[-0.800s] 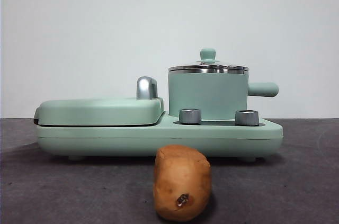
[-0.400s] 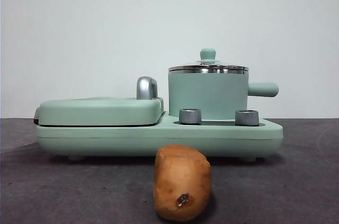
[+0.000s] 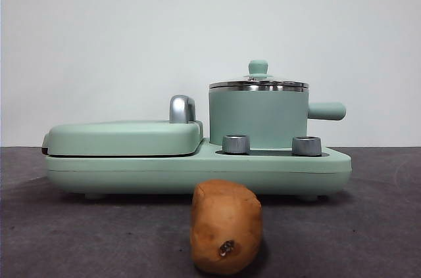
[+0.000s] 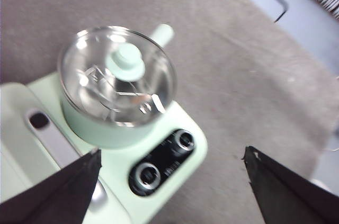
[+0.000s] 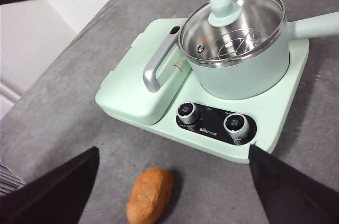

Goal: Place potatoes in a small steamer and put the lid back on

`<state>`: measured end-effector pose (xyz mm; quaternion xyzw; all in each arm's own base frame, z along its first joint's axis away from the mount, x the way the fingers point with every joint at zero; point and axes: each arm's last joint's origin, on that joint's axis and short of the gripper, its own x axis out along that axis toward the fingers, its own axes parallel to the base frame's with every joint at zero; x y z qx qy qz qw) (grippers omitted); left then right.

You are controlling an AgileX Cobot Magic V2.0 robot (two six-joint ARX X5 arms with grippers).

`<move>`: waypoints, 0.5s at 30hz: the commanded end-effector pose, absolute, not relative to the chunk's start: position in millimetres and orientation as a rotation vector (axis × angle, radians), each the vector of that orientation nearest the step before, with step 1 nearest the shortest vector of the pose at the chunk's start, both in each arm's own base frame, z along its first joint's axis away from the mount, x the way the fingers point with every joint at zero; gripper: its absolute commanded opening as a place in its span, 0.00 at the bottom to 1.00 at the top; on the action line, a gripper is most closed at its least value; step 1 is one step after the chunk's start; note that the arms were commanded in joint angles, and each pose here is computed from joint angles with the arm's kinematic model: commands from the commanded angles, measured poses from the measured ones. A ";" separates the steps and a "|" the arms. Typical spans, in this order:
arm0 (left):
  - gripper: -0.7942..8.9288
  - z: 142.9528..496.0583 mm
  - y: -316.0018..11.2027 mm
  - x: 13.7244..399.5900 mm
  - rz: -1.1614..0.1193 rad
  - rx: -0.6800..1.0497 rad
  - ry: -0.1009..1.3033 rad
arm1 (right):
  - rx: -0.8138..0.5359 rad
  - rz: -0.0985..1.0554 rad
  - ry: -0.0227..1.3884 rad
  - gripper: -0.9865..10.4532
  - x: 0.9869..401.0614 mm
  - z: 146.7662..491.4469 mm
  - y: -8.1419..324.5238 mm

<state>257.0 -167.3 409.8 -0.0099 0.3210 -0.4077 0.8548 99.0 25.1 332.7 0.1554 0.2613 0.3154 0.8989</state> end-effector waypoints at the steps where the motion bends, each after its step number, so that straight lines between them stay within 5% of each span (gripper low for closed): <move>1: 0.54 405.1 -188.6 277.5 -0.854 0.057 0.667 | 0.343 0.667 0.532 0.48 98.3 338.0 25.8; 15: 0.53 343.8 -270.7 344.8 -0.775 0.134 0.607 | 0.344 0.676 0.532 0.48 98.2 338.1 26.0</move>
